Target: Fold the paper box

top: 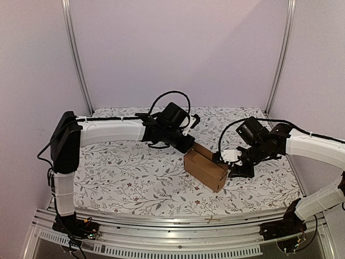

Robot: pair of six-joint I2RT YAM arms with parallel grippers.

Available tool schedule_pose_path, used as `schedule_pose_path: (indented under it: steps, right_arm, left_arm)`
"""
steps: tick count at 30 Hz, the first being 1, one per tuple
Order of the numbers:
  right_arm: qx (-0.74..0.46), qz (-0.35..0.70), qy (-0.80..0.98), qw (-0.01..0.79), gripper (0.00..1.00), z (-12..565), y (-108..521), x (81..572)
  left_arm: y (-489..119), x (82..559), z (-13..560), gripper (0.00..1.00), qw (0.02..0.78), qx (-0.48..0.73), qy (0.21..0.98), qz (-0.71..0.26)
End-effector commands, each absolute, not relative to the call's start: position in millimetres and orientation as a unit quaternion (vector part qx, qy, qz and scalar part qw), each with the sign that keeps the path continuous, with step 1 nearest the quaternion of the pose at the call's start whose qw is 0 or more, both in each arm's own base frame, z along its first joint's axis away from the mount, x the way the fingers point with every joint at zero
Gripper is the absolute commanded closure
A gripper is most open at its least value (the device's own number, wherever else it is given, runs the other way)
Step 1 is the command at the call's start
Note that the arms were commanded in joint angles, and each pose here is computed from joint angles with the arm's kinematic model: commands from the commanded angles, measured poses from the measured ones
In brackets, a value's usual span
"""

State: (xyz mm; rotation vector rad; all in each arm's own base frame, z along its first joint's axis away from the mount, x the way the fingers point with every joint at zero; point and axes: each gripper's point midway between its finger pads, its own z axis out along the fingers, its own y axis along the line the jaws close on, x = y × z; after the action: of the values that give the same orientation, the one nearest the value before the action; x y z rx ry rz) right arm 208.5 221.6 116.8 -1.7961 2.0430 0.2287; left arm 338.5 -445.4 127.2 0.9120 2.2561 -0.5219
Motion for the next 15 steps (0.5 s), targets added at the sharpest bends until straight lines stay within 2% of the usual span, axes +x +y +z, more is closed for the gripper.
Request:
schedule_pose_path:
  steps: [1,15]
  right_arm:
    - [-0.635,0.072,0.735,0.225,0.71,117,227,219]
    - [-0.633,0.061,0.739,0.222,0.74,112,224,222]
  left_arm:
    - [-440,325,111,1.00,0.295,0.347,0.869,-0.194]
    - [-439,308,97,1.00,0.316,0.351,0.867,-0.162]
